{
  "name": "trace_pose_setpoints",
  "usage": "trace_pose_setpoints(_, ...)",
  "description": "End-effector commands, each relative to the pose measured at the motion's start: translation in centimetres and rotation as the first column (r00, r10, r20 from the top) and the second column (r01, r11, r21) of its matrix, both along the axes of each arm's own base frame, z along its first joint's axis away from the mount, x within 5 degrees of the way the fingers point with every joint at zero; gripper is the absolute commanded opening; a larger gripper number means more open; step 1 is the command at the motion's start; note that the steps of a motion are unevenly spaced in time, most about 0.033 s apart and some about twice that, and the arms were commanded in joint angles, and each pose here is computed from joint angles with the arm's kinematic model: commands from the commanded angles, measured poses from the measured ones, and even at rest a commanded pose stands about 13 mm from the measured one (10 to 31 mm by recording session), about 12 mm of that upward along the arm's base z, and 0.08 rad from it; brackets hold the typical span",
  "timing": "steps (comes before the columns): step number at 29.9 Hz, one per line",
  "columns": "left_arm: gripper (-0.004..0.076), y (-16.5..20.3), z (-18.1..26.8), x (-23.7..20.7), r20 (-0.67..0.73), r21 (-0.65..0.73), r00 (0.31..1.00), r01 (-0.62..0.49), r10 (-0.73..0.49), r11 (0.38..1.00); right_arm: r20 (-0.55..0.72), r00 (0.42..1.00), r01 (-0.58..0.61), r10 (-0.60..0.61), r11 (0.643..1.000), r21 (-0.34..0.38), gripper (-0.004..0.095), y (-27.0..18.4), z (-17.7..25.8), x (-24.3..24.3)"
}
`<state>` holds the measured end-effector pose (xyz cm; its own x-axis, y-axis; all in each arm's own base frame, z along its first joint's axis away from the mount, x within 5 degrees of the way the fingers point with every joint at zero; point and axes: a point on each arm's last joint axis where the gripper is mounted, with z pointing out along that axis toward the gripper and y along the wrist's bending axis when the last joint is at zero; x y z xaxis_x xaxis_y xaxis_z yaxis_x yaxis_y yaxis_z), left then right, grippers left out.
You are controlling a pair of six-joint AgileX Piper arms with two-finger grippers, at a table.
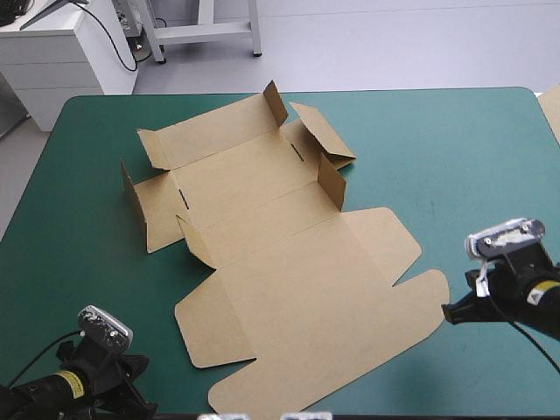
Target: Fold the box
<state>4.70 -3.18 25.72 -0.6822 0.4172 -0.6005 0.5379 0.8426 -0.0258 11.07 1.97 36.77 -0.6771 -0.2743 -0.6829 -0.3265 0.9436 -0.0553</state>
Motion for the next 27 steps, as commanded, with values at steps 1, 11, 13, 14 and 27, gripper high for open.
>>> trace_pose_setpoints(1,-0.0008,-0.3,0.9,0.4,0.036,-0.036,0.999,-0.002,0.003,0.999,0.043,0.997,-0.073,0.071,0.997,0.041,-0.0021,0.9,1.9,3.2)
trace_pose_setpoints(11,-0.0008,-0.3,0.9,0.4,0.036,-0.036,0.999,-0.002,0.003,0.999,-0.011,0.973,-0.227,0.231,0.963,0.148,0.0036,3.1,3.8,12.6)
trace_pose_setpoints(13,-0.0008,-0.3,0.9,0.4,0.036,-0.036,0.999,-0.002,0.003,0.999,-0.025,0.972,-0.229,0.235,0.962,0.150,0.0124,3.2,3.9,14.5)
trace_pose_setpoints(14,-0.0008,-0.3,0.9,0.4,0.036,-0.036,0.999,-0.002,0.003,0.999,-0.029,0.971,-0.229,0.236,0.962,0.151,0.0172,3.3,3.9,15.2)
trace_pose_setpoints(27,-0.0008,-0.4,0.9,0.4,0.037,-0.036,0.999,0.005,-0.004,0.999,-0.057,0.941,-0.316,0.334,0.925,0.212,0.0514,6.9,3.6,22.8)
